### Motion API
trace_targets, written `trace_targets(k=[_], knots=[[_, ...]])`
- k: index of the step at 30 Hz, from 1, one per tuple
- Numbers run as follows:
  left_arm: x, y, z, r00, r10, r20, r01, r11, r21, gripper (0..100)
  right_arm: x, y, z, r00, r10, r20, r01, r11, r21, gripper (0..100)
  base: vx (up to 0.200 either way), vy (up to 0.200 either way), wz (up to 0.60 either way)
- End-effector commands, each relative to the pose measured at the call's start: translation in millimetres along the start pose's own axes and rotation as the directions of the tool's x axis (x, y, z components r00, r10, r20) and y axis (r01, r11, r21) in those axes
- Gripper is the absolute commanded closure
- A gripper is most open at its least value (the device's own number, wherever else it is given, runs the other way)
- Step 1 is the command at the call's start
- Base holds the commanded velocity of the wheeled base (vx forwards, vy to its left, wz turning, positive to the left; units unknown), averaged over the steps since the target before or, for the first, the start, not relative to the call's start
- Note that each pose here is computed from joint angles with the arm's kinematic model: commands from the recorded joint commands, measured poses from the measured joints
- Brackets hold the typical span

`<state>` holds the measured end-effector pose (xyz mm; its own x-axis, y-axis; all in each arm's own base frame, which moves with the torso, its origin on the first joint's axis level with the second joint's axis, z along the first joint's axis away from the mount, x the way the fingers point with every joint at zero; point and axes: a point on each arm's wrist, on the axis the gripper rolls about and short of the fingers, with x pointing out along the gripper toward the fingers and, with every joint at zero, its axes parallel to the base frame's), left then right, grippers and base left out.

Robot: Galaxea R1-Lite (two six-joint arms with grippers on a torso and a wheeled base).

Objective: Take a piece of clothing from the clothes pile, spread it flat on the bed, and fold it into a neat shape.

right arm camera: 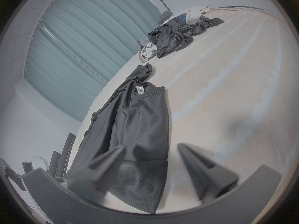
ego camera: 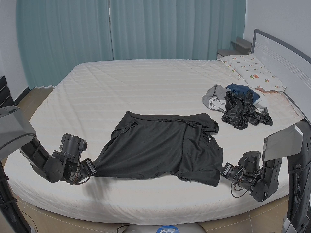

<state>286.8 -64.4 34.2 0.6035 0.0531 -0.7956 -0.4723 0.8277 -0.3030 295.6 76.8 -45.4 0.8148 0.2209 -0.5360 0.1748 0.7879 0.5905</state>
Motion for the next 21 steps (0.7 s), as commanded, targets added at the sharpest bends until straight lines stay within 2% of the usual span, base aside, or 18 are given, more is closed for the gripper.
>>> trace_targets(k=[1,7,11,12,13,21], knots=[[1.1,1.2,-1.8,1.000,0.005,-0.011,-0.005,1.000,0.002,100,-12.7,7.2,19.0,0.999,-0.008,0.031,0.008,1.000,0.009,100,0.000,0.000,0.00],[1.0,2.2,-3.4,1.000,0.012,-0.017,-0.012,1.000,0.008,100,-33.4,1.5,28.3,0.999,-0.050,0.013,0.050,0.999,-0.005,100,0.000,0.000,0.00],[-1.2,8.6,-11.1,0.997,0.047,-0.057,-0.044,0.997,0.065,100,-46.8,-14.5,28.8,0.996,-0.083,-0.016,0.082,0.996,-0.020,100,0.000,0.000,0.00],[-3.0,13.5,-16.6,0.995,0.068,-0.078,-0.058,0.991,0.117,100,-56.1,-22.0,33.6,0.995,-0.097,-0.012,0.097,0.995,-0.027,100,0.000,0.000,0.00],[-3.5,14.5,-17.5,0.994,0.071,-0.081,-0.060,0.990,0.130,100,-61.9,-25.8,36.1,0.995,-0.100,-0.012,0.100,0.995,-0.027,100,0.000,0.000,0.00],[-23.4,21.4,-22.5,0.992,0.084,-0.098,-0.063,0.979,0.196,100,-101.4,-25.8,49.6,1.000,-0.025,-0.002,0.025,0.997,-0.068,100,0.000,0.000,0.00]])
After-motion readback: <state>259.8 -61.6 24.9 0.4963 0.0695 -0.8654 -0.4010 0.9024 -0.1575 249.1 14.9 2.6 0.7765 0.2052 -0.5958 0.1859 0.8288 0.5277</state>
